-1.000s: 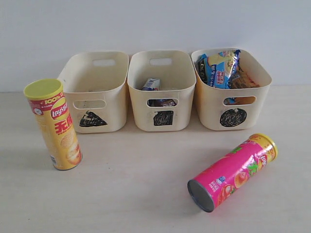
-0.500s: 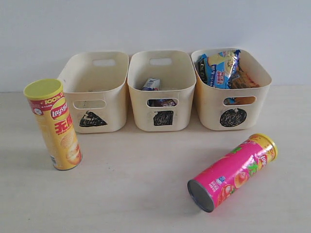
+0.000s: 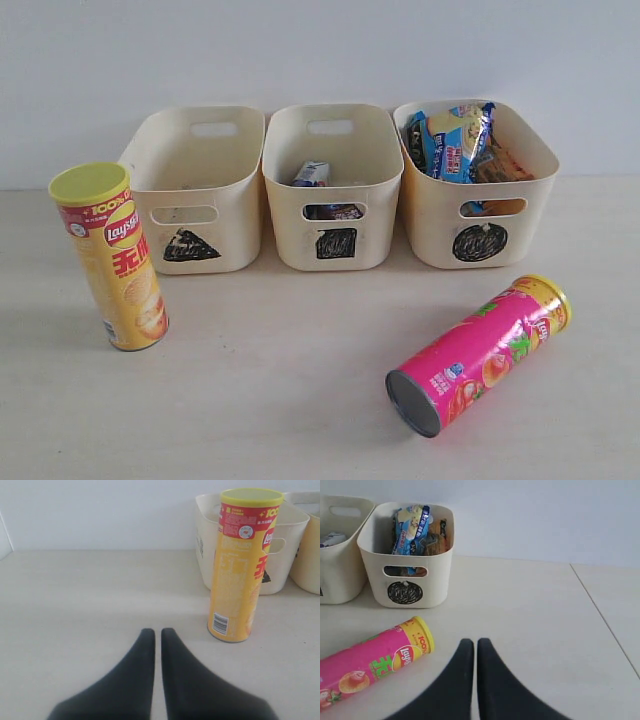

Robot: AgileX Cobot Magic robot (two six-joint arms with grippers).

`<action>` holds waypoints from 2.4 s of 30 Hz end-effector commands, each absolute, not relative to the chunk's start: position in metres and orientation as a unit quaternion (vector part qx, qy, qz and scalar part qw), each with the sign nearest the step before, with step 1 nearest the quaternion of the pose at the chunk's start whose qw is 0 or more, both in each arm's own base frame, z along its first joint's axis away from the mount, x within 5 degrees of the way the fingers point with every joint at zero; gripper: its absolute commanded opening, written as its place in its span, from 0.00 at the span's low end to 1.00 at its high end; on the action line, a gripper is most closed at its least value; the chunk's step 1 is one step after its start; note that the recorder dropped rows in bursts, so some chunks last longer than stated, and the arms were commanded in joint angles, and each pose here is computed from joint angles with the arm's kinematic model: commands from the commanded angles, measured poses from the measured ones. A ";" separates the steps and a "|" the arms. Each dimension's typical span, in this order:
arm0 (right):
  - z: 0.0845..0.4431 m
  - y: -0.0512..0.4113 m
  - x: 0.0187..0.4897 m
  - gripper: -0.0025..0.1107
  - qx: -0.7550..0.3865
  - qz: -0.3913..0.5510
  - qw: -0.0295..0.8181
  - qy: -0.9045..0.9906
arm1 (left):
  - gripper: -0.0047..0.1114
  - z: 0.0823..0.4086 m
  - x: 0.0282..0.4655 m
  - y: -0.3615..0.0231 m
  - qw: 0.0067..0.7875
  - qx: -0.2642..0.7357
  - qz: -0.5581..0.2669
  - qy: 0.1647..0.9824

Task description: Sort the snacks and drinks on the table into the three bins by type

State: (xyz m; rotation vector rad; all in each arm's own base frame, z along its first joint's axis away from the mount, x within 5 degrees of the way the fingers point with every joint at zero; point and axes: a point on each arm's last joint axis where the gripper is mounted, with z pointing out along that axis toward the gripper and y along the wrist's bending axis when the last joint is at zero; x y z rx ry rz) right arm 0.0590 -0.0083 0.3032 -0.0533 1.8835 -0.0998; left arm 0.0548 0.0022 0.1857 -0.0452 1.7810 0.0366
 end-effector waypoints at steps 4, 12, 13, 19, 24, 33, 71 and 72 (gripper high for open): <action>0.282 -0.011 0.050 0.02 0.010 -0.046 0.604 0.795 | 0.08 0.187 0.055 0.002 0.634 -0.025 0.014 0.773; 0.273 -0.010 0.048 0.02 0.013 -0.038 0.601 0.798 | 0.08 0.187 0.055 0.002 0.634 -0.025 0.014 0.773; 0.273 -0.010 0.048 0.02 0.013 -0.038 0.602 0.797 | 0.08 0.187 0.055 0.002 0.634 -0.025 0.014 0.773; 0.273 -0.010 0.048 0.02 0.012 -0.037 0.604 0.796 | 0.08 0.187 0.055 0.002 0.634 -0.025 0.014 0.773; 0.271 -0.007 0.046 0.02 -0.006 -0.028 0.605 0.795 | 0.08 0.187 0.055 0.002 0.634 -0.025 0.014 0.773; 0.247 -0.002 0.039 0.02 -0.030 -0.012 0.646 0.762 | 0.08 0.187 0.055 0.002 0.634 -0.025 0.014 0.773; 0.184 0.003 0.054 0.02 -0.034 0.016 0.619 0.784 | 0.08 0.187 0.055 0.002 0.634 -0.025 0.014 0.773; 0.184 0.003 0.054 0.02 -0.040 0.010 0.618 0.785 | 0.08 0.187 0.055 0.002 0.634 -0.025 0.014 0.773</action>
